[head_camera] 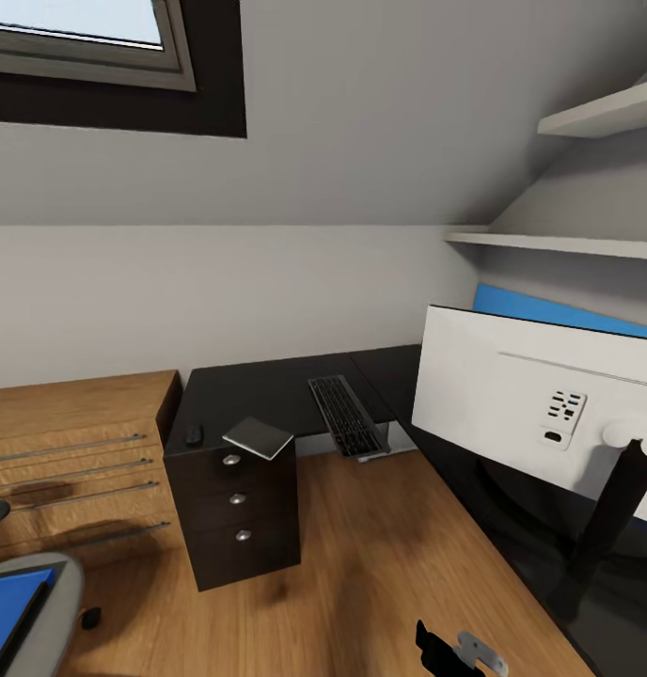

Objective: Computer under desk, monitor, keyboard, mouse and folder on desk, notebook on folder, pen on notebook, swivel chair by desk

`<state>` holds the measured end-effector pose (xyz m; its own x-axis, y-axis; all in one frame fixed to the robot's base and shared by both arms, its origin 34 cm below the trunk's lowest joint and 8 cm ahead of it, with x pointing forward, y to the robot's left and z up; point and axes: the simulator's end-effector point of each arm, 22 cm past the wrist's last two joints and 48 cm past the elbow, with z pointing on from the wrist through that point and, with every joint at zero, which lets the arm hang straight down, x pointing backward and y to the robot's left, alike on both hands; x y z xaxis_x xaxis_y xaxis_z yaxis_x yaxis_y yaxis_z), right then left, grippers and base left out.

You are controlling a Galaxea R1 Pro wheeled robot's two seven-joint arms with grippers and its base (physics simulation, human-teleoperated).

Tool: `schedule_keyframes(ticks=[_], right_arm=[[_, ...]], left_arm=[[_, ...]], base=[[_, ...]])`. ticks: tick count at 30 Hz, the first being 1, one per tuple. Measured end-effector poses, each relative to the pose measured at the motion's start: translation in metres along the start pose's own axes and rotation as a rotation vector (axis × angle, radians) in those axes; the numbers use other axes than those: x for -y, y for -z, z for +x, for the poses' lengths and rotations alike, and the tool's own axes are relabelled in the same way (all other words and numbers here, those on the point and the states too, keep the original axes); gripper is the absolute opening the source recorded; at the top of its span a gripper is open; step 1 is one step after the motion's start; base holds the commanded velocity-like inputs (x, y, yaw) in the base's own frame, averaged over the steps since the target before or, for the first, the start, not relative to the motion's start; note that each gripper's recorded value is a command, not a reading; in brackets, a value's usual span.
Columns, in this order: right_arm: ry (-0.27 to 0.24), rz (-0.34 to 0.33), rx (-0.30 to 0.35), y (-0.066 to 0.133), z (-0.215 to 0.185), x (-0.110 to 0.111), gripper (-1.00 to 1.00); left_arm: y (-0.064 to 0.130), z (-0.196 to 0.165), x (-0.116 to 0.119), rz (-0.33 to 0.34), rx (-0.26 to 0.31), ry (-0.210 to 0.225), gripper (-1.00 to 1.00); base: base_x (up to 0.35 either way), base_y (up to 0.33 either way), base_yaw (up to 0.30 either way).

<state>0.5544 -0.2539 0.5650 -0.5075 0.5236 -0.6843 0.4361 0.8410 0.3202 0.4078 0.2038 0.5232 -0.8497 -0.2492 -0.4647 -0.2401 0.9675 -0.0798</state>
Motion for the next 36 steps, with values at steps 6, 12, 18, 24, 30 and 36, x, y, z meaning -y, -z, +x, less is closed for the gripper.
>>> schedule_keyframes(ticks=[6,12,18,24,30,36], right_arm=[[0.000,-0.001,-0.001,0.006,-0.007,-0.004,1.00],[0.001,-0.001,-0.003,0.013,-0.012,-0.008,1.00],[-0.001,-0.002,-0.006,0.020,-0.017,-0.013,1.00],[-0.001,-0.005,-0.008,0.026,-0.022,-0.018,1.00],[-0.001,-0.005,-0.008,0.032,-0.029,-0.021,1.00],[-0.001,-0.004,-0.008,0.038,-0.035,-0.024,1.00]], left_arm=[[0.009,-0.004,0.001,0.000,-0.003,0.000,1.00],[0.017,-0.003,0.001,-0.003,-0.016,-0.003,1.00],[0.025,-0.004,0.001,-0.005,-0.022,-0.004,1.00],[0.033,-0.007,0.002,-0.006,-0.025,-0.005,1.00],[0.042,-0.011,0.002,-0.005,-0.026,-0.006,1.00],[0.050,-0.015,0.003,-0.005,-0.027,-0.006,1.00]], base=[[0.000,0.000,0.000],[0.000,0.000,0.000],[0.000,0.000,0.000],[0.000,0.000,0.000],[0.000,0.000,0.000],[0.000,0.000,0.000]])
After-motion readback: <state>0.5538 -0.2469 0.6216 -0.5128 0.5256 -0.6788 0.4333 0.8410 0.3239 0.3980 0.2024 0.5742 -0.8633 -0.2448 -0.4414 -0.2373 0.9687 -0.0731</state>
